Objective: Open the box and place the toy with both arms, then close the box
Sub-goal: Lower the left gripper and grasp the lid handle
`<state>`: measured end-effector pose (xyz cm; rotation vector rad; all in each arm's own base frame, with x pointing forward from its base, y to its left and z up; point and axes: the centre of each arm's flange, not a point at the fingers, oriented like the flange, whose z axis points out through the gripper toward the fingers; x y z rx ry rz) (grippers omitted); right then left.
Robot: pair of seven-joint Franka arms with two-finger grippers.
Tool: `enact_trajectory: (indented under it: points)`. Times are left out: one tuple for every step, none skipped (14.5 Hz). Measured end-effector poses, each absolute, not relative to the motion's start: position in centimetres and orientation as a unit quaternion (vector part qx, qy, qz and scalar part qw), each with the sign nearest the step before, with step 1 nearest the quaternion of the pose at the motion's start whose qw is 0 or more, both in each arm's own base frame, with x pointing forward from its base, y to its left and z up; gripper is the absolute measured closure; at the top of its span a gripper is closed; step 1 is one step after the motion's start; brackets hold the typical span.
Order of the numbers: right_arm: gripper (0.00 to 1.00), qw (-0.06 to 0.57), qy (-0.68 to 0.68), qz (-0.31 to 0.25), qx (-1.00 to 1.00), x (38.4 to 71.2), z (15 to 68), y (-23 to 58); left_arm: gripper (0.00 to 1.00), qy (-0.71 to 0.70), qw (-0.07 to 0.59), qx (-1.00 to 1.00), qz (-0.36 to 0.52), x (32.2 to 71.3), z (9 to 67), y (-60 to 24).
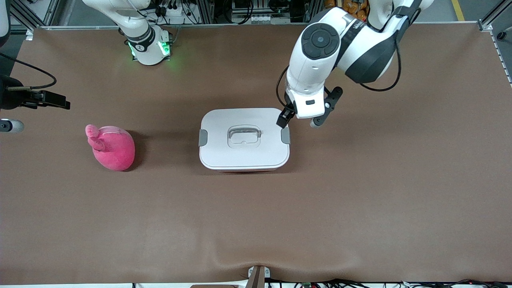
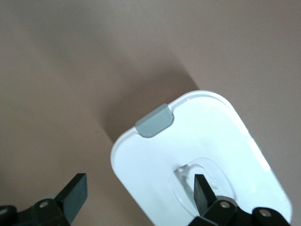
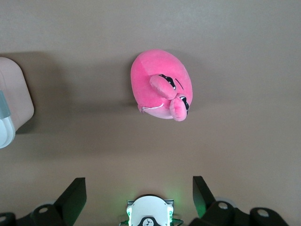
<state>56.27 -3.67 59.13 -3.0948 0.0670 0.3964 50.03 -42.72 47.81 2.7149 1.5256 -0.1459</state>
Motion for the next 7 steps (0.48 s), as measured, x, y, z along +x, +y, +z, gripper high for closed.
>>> enact_trajectory:
  points:
    - [0.0,0.011,0.025,0.124,-0.992,56.1,59.5,-4.1,0.02,0.511,0.018,0.858,-0.046,50.0,47.5,-43.3]
    - [0.0,0.011,0.03,0.121,-0.992,55.9,60.1,-4.6,0.03,0.532,0.023,0.845,-0.045,50.0,47.2,-43.8]
    - [0.0,0.012,0.033,0.118,-0.992,55.5,60.7,-5.1,0.03,0.55,0.028,0.834,-0.045,49.9,46.9,-44.4]
    - [0.0,0.012,0.034,0.113,-0.993,55.2,61.3,-5.2,0.06,0.566,0.032,0.822,-0.046,49.7,46.7,-45.0]
    - [0.0,0.012,0.033,0.11,-0.993,55.1,61.7,-5.1,0.06,0.582,0.035,0.811,-0.047,49.5,46.3,-45.6]
    - [0.0,0.012,0.031,0.11,-0.993,55.1,61.7,-4.9,0.09,0.596,0.038,0.801,-0.048,49.2,46.0,-46.3]
    - [0.0,0.012,0.029,0.112,-0.993,55.3,61.3,-4.7,0.1,0.61,0.04,0.79,-0.049,48.8,45.6,-47.1]
